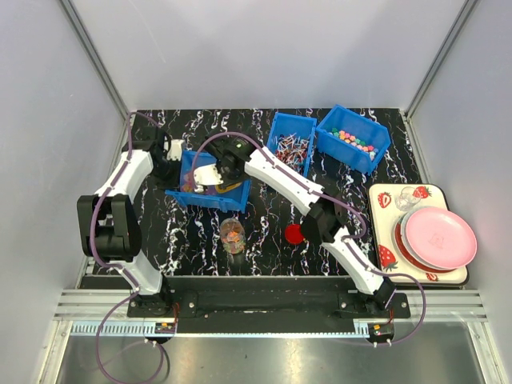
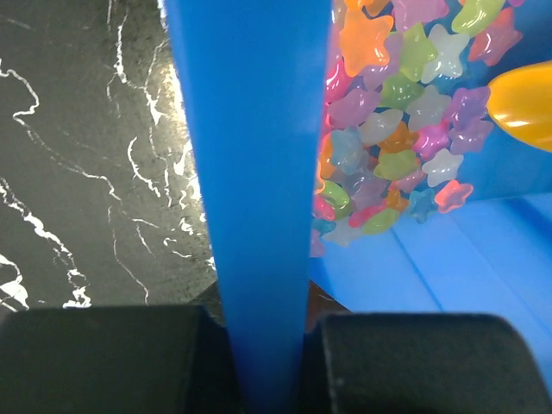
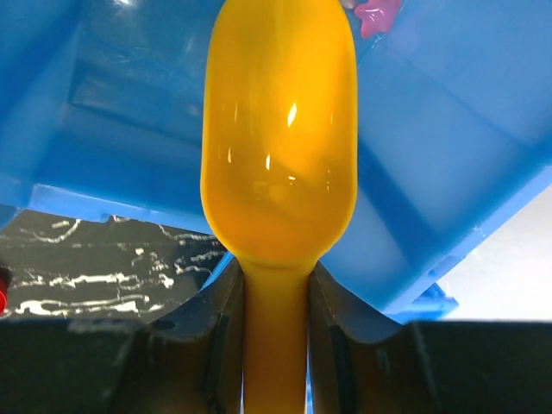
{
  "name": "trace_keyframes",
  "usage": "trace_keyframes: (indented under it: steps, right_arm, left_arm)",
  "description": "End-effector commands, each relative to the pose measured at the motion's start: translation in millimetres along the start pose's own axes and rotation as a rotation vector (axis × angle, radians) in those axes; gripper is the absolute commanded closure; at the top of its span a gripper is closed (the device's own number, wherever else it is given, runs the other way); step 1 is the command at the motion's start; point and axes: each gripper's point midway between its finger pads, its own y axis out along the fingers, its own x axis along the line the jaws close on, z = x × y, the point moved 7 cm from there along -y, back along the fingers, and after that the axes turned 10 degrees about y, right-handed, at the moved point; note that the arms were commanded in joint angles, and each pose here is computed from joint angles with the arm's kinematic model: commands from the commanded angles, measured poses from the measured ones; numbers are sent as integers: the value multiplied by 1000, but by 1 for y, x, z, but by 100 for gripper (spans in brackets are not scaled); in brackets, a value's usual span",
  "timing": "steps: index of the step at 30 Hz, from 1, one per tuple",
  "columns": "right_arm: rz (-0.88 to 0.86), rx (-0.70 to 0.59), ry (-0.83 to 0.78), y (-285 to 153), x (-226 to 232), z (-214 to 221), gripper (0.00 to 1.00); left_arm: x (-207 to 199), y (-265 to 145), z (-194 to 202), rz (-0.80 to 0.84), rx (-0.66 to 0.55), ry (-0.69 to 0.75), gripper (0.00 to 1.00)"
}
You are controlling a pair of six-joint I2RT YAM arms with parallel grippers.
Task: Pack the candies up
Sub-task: Scoop the fake candies from the storage box.
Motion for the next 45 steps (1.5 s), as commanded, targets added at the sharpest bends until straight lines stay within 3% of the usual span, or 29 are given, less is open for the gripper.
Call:
trace_keyframes:
  steps: [1, 12, 35, 45]
  right_arm:
    - [-53, -122, -13, 22, 10, -29, 100]
    - [-138, -265, 116, 27, 6, -23, 100]
    - [-190, -198, 104, -19, 8, 22, 100]
    - [-196, -249, 105, 12, 8, -2, 100]
  left_arm:
    - [-16, -27, -31, 86, -224, 32, 100]
    - [-15, -25, -29, 76, -229, 36, 100]
    - [-12, -22, -27, 45, -222, 33, 100]
    - [-13, -23, -28, 56, -227, 32, 100]
